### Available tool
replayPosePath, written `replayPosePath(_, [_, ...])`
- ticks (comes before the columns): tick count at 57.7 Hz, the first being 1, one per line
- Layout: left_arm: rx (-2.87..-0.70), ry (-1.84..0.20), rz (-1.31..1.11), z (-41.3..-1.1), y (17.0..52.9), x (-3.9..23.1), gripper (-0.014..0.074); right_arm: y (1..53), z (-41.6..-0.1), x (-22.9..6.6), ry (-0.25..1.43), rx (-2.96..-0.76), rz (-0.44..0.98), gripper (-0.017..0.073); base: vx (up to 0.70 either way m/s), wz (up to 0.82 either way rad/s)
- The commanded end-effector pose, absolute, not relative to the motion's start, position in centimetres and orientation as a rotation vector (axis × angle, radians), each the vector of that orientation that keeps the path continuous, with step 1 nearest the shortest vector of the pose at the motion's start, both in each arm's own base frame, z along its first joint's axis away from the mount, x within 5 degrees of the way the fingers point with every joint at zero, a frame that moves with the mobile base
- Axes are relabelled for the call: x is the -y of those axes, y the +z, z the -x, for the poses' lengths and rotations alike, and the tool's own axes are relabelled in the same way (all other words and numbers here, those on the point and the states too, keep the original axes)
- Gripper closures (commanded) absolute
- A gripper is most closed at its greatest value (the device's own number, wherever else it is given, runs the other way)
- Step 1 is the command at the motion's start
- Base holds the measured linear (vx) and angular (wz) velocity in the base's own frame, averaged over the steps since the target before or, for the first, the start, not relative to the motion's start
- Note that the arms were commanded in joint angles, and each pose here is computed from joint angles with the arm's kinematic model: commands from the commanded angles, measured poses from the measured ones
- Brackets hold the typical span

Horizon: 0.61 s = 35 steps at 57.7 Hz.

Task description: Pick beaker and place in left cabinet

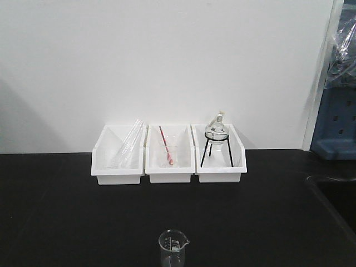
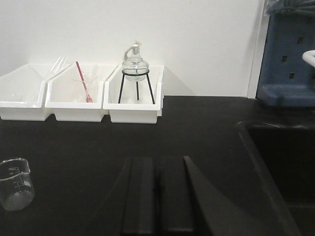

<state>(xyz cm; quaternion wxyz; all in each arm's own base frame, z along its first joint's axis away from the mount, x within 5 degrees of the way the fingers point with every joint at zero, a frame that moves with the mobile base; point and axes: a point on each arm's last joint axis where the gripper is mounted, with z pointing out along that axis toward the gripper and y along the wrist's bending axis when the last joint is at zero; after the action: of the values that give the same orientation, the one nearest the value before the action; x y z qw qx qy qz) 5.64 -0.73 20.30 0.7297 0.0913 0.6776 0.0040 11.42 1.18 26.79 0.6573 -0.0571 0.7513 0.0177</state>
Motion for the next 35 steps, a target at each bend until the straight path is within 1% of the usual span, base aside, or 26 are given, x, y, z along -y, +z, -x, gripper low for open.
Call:
replayPosePath(1, [-1.416, 0.002, -0.189, -5.5, 20.5, 0.7, 0.0592, 28.3, -12.4, -1.3, 0.033, -1.607, 0.141, 0.0311, 0.0, 0.0])
replayPosePath(11, [-1.416, 0.002, -0.189, -5.5, 20.5, 0.7, 0.0592, 27.1, -14.1, -1.5, 0.04, -1.684, 0.142, 0.0104, 0.0, 0.0])
replayPosePath(18, [-1.416, 0.002, -0.189, -5.5, 20.5, 0.7, 0.0592, 26.3, -15.6, -1.8, 0.053, -1.709, 0.149, 0.0018, 0.0, 0.0])
replayPosePath(23, [-1.416, 0.002, -0.189, -5.5, 20.5, 0.7, 0.0592, 25.6, -17.1, -2.2, 0.067, -1.701, 0.167, -0.0003, 0.0, 0.0])
replayPosePath(26, [-1.416, 0.002, -0.189, -5.5, 20.5, 0.7, 0.0592, 24.9, -18.1, -2.7, 0.079, -1.698, 0.203, -0.0004, 0.0, 0.0])
replayPosePath(30, [-1.416, 0.002, -0.189, -5.5, 20.5, 0.7, 0.0592, 24.3, -19.1, -3.8, 0.101, -1.665, 0.295, -0.0004, 0.0, 0.0])
replayPosePath(35, [-1.416, 0.002, -0.189, -5.5, 20.5, 0.7, 0.0592, 23.3, -20.1, -6.3, 0.177, -1.586, 0.47, -0.0004, 0.0, 0.0])
